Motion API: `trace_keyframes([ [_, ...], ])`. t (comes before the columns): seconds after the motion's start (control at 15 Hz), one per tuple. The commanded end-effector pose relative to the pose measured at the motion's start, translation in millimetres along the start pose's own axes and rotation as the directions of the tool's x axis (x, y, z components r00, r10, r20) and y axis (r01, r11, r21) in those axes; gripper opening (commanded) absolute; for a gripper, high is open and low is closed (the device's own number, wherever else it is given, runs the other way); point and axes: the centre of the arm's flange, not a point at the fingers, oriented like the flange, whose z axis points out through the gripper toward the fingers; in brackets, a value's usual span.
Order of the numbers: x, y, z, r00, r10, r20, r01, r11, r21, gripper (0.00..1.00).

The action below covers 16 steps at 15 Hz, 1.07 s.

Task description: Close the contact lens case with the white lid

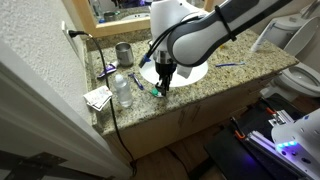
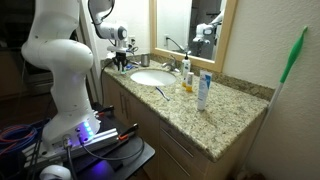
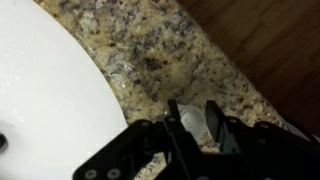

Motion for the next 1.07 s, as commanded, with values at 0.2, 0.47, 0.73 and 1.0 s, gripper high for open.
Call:
trace_keyframes([
  [0.2,15,12,6,0.999,0.04,0.037,-0.042,0.998,0.042,0.08],
  [0.47,10,9,4,0.999,0.039,0.012,-0.04,0.999,0.023,0.32],
  [0.73,19,12,17,0.998,0.05,0.042,-0.051,0.998,0.032,0.08],
  [1.0,24,13,24,0.997,0.064,0.047,-0.065,0.998,0.02,0.08],
])
